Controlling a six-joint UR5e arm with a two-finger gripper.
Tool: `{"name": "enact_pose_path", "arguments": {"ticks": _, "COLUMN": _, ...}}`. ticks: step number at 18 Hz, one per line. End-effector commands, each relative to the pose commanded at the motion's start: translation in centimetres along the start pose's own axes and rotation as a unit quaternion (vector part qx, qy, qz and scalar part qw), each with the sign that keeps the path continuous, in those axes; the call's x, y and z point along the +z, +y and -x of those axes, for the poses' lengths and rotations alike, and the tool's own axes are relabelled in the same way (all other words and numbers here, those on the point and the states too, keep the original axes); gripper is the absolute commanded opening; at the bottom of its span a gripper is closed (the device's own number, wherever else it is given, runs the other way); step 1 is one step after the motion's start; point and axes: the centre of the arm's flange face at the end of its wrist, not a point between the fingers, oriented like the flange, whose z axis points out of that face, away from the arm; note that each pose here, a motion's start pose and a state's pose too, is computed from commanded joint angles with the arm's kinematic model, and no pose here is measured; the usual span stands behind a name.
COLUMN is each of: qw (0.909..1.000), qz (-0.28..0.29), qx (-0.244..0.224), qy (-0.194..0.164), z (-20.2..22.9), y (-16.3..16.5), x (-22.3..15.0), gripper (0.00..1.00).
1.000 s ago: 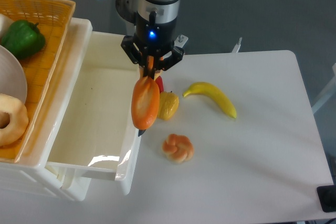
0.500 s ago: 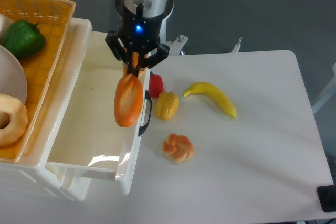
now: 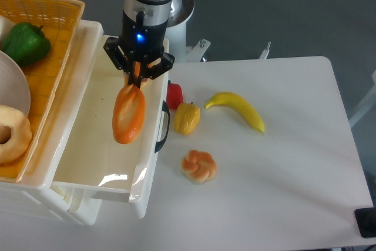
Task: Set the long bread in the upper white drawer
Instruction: 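Lower the bread roll into the drawer and open the gripper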
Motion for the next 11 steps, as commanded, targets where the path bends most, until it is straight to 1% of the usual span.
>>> {"name": "enact_pose_path", "arguments": {"ticks": 1, "qw": 1.0000, "qz": 0.001, "qx": 0.003, "qy": 0.001, "z": -0.31, "y": -0.04, "x": 0.15, "gripper": 0.21}}
{"name": "enact_pose_path", "arguments": {"ticks": 3, "qw": 1.0000, "qz": 0.002, "qx": 0.003, "qy": 0.001, "z": -0.26, "y": -0.06, "x": 0.29, "gripper": 0.29}}
{"name": "enact_pose_path", "arguments": {"ticks": 4, "qw": 1.0000, "qz": 0.003, "qx": 0.003, "qy": 0.002, "z": -0.22, "y": -0.09, "x": 0.37, "gripper": 0.31}}
{"name": "enact_pose_path", "arguments": {"ticks": 6, "qw": 1.0000, "qz": 0.003, "qx": 0.005, "qy": 0.002, "z": -0.46, "y": -0.14, "x": 0.43, "gripper": 0.32}}
{"name": "enact_pose_path", "arguments": {"ticks": 8, "qw": 0.9999, "qz": 0.004, "qx": 0.010, "qy": 0.002, "z": -0.85, "y": -0.21, "x": 0.53, "gripper": 0.45}}
{"name": "enact_pose_path", "arguments": {"ticks": 10, "qw": 0.9999, "qz": 0.004, "qx": 0.011, "qy": 0.003, "z": -0.93, "y": -0.23, "x": 0.54, "gripper": 0.47}}
{"name": "enact_pose_path", "arguments": {"ticks": 11, "qw": 0.9999, "qz": 0.004, "qx": 0.012, "qy": 0.002, "z": -1.01, "y": -0.26, "x": 0.55, "gripper": 0.53}}
